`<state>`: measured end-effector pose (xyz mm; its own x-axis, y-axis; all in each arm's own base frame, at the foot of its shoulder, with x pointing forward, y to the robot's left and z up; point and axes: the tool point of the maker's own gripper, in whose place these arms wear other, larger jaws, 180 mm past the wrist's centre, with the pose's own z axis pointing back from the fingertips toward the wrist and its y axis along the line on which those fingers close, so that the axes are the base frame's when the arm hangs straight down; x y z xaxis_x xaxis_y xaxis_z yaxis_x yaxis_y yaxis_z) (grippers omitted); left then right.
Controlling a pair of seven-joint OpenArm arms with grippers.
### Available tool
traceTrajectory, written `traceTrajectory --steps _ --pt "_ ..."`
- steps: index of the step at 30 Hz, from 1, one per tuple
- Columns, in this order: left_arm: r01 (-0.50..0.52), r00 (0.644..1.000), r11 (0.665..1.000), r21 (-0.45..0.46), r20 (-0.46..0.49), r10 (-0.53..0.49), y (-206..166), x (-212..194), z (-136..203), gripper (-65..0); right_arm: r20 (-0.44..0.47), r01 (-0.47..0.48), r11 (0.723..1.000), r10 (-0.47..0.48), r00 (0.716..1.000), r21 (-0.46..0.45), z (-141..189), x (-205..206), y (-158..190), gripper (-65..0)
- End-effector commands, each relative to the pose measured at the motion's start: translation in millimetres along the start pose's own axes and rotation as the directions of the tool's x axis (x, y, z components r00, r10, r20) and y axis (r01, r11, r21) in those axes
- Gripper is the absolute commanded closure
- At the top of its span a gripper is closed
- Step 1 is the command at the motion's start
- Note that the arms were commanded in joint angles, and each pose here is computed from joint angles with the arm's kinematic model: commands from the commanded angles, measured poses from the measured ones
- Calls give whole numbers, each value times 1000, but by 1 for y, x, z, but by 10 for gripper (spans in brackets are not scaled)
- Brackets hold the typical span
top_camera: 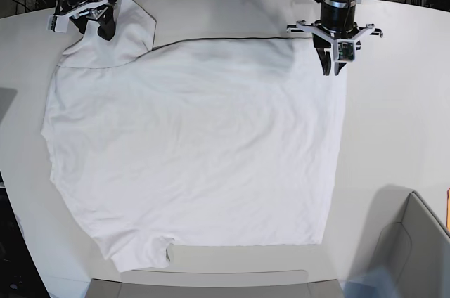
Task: Fold the T-shirt properly
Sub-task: 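Lower both grippers onto the shirt's shoulder edge and pinch the fabric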
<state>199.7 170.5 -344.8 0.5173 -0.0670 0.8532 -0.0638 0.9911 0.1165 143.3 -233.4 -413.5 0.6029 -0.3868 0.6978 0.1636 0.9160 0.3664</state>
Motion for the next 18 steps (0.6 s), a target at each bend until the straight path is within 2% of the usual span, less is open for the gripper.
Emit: traceTrajectory --steps 1,3,6,8,10,13,17,18 --pt "0 1000 1000 5 -17 0 1 -2 0 -119 -84 -2 1000 1 996 -15 4 -20 -3 -357" --pt "-4 995 1000 7 -103 5 1 -13 -6 -127 -85 -2 1000 1 996 -16 4 -20 -4 -357" --pt "-42 983 999 15 -177 44 3 -18 -16 -179 -87 -5 1000 4 996 -14 4 -20 -4 -357" --pt "-120 969 992 25 -213 122 11 -24 -16 -213 -87 -6 1000 5 996 -14 4 -20 -4 -357" --pt "-240 941 970 43 -236 243 23 -29 -15 -230 -90 -8 1000 6 996 -15 5 -20 -5 -357" --pt "-435 856 899 59 -284 432 49 -39 -16 -231 -93 -7 1000 6 996 -17 6 -21 -5 -357" --pt "-579 740 813 64 -377 557 68 -60 -28 -231 -98 -6 1000 4 995 -19 6 -23 -6 -357" --pt "-597 721 799 68 -393 572 70 -66 -29 -231 -99 -6 1000 4 995 -20 6 -24 -6 -357"
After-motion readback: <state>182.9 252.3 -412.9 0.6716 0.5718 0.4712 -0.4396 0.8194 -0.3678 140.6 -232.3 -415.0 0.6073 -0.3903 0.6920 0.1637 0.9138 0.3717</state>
